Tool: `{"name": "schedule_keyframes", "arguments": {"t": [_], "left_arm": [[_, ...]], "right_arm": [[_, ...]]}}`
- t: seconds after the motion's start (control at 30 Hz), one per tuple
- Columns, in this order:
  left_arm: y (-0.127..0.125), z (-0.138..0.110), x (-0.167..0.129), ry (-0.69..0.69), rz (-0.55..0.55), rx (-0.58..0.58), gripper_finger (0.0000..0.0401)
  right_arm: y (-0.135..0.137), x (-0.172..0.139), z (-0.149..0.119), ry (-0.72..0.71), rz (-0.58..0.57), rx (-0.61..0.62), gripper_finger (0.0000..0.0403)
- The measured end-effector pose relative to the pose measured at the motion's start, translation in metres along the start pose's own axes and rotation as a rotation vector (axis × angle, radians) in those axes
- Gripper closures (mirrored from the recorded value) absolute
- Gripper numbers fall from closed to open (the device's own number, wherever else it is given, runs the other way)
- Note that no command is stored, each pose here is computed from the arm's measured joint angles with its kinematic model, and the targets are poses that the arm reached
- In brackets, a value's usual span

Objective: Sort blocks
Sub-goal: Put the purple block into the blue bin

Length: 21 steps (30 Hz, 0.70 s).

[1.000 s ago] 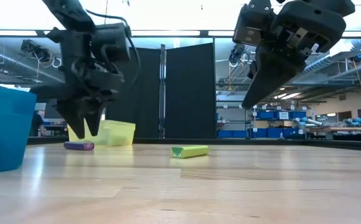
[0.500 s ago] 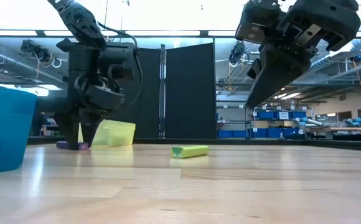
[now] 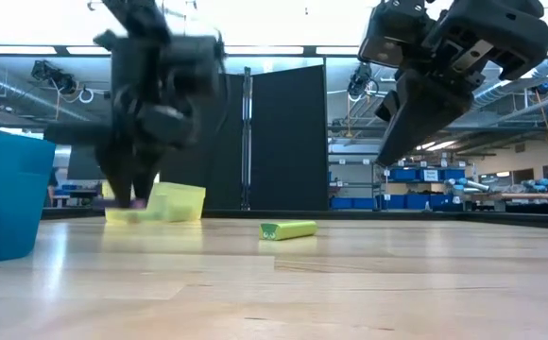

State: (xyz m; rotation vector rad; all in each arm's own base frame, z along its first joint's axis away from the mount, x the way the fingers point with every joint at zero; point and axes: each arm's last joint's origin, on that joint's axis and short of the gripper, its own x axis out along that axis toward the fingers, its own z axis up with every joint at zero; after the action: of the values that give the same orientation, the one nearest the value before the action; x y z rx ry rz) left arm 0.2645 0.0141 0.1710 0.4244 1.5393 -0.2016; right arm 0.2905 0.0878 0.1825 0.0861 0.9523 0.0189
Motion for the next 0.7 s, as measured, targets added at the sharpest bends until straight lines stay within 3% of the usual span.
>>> {"name": "schedule_keyframes", "arguments": {"t": [0.17, 0.43, 0.57, 0.7], "left_arm": [[-0.029, 0.027, -0.04, -0.043, -0.001, 0.125, 0.0302], [-0.116, 0.051, -0.097, -0.146, -0.082, 0.229, 0.0302], [-0.156, 0.05, -0.101, -0.198, -0.102, 0.238, 0.0302], [-0.179, 0.05, -0.081, -0.272, -0.125, 0.218, 0.0302]], "right_arm": [[0.0, 0.0, -0.001, 0.01, 0.002, -0.002, 0.0393], [-0.001, 0.0, -0.003, 0.028, -0.004, -0.008, 0.0393], [-0.001, 0.0, -0.002, 0.025, -0.003, -0.023, 0.0393], [0.0, 0.0, 0.0, 0.005, 0.004, -0.021, 0.0393]]}}
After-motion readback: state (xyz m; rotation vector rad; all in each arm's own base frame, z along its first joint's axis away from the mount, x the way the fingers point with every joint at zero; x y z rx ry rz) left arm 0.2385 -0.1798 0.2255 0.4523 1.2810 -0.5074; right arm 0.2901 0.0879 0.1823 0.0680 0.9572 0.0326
